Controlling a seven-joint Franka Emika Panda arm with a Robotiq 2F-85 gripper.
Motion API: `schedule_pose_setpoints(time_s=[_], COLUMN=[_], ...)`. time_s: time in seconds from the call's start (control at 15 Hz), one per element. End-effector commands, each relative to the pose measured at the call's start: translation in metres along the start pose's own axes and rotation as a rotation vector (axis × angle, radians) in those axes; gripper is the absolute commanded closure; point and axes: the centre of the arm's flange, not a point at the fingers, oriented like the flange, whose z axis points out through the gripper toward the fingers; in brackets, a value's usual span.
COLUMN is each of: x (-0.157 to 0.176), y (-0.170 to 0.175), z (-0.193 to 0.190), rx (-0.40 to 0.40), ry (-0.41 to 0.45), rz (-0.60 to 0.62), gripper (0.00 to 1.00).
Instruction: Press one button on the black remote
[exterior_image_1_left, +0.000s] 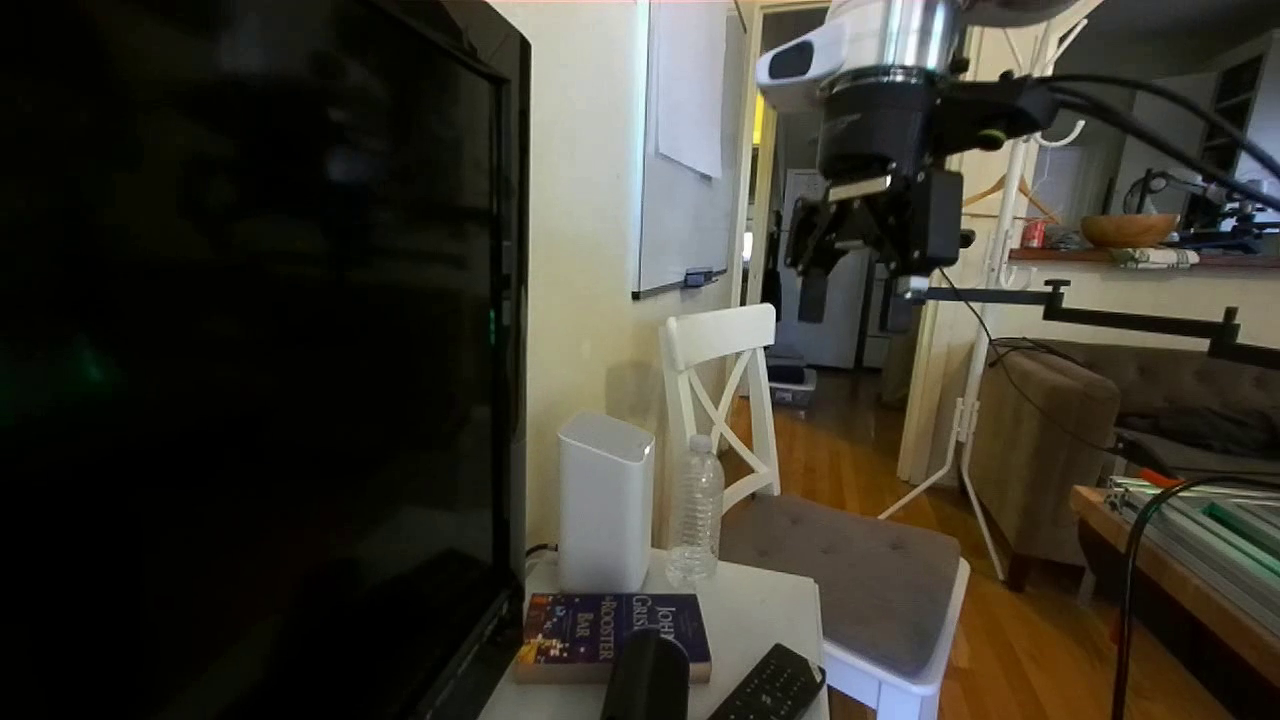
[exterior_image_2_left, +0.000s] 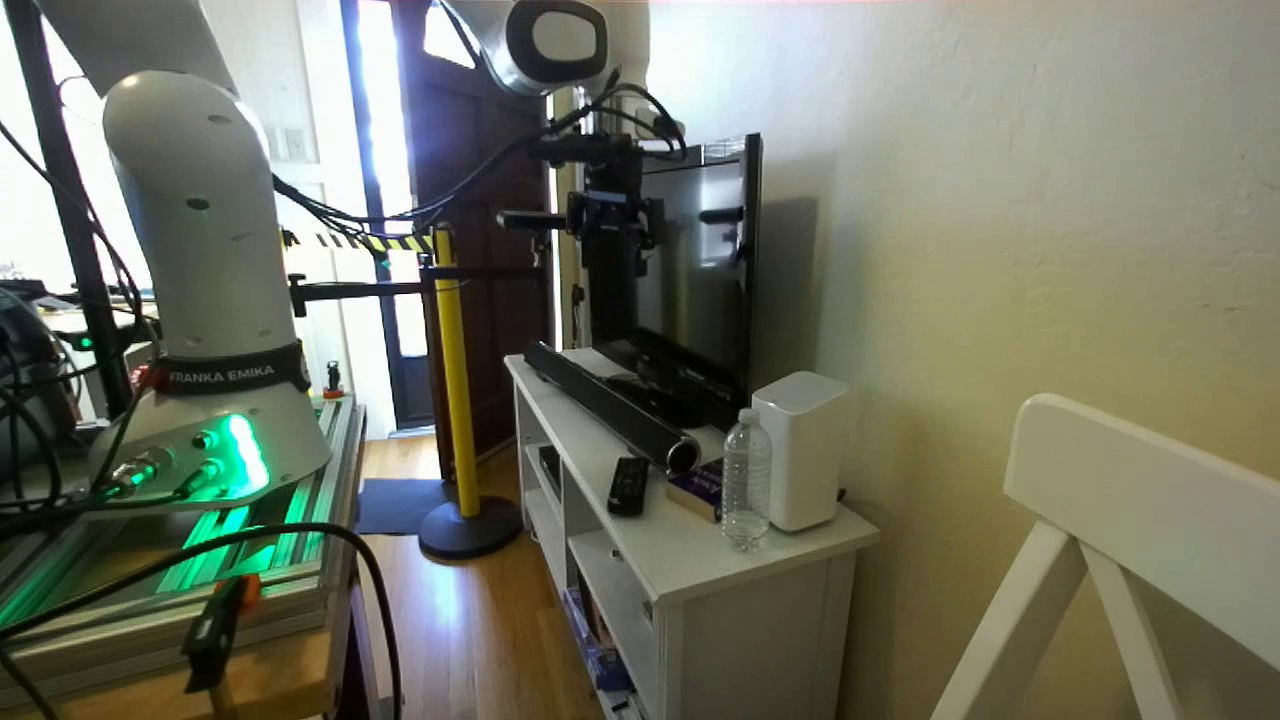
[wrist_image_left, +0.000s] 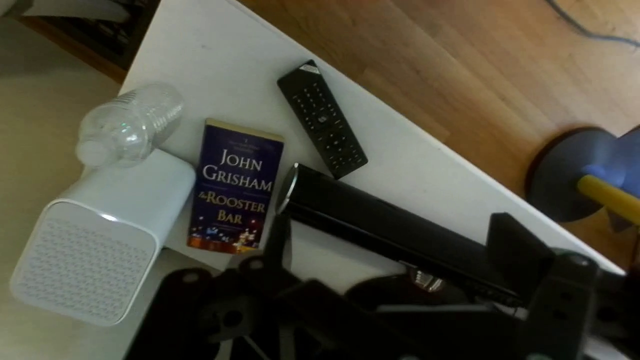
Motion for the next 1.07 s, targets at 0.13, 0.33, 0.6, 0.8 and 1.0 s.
schedule_pose_setpoints(time_s=[0.13, 0.33, 0.6, 0.8, 1.0], x=[0.011, 0.014, 0.022, 0.044, 0.062], y=[0.011, 0.014, 0.013, 0.001, -0.017], z=[0.044, 0.057, 0.067, 0.103, 0.140], rx=[0.073, 0.081, 0.053, 0.063, 0.060], ry=[-0.082, -0.103, -0.116, -0.123, -0.145], rz=[-0.079, -0.084, -0.067, -0.091, -0.125], gripper=[0.00, 0.00, 0.00, 0.00, 0.00])
